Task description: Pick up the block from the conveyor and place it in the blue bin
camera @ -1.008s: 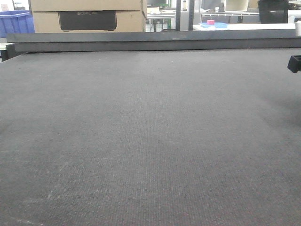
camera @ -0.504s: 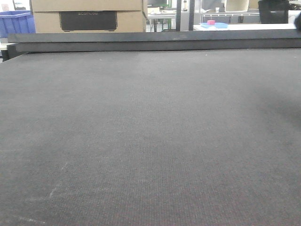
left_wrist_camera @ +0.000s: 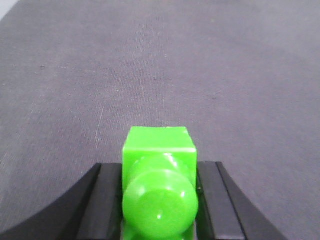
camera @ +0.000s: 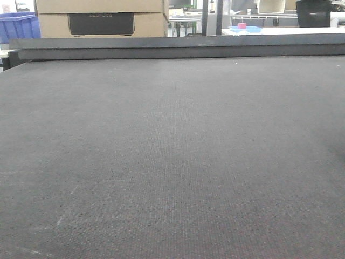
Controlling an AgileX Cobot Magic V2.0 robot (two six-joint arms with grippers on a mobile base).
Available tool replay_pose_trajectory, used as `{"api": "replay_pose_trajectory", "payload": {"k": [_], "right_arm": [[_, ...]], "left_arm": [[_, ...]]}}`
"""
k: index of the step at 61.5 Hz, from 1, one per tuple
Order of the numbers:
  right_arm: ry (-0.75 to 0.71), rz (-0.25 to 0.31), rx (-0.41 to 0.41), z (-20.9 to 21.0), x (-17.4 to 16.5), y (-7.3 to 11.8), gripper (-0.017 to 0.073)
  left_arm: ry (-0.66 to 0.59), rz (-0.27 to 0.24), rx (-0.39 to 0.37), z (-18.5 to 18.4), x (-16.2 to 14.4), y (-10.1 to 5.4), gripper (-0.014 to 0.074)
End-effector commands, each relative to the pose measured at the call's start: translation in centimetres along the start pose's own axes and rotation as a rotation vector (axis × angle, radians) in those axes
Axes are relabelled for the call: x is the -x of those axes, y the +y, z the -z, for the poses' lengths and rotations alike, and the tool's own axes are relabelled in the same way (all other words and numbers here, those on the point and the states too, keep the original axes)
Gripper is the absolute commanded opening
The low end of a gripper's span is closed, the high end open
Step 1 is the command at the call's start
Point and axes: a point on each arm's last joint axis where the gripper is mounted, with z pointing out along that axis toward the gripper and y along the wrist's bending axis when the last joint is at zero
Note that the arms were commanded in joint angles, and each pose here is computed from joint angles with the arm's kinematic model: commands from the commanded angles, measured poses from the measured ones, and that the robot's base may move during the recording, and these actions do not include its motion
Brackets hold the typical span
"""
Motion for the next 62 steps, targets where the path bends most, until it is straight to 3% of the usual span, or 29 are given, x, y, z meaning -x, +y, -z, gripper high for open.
{"api": "replay_pose_trajectory", "payload": {"k": [1,30,44,62], "right_arm": [[-0.081,0.001,0.006,1.4,-0.6,0.0,-0.0162],[-0.436,0.015,0.030,8.6,-0.3,0.3,-0.0162],[-0.445,0.017,0.033,9.2,-0.6,0.4,-0.0162],[-0.449,0.017,0.033,9.2,-0.6,0.4,-0.0162]], "left_arm": [[-0.071,0.007,-0.013,1.7,-0.5,-0.1,-0.0111],[-0.420,-0.007,-0.042,8.7,-0.1,-0.4,-0.0111],[-0.503,-0.010,-0.049,10.4,-0.3,-0.4,-0.0111],[-0.510,-0.011,-0.050,10.5,-0.3,-0.4,-0.0111]]}}
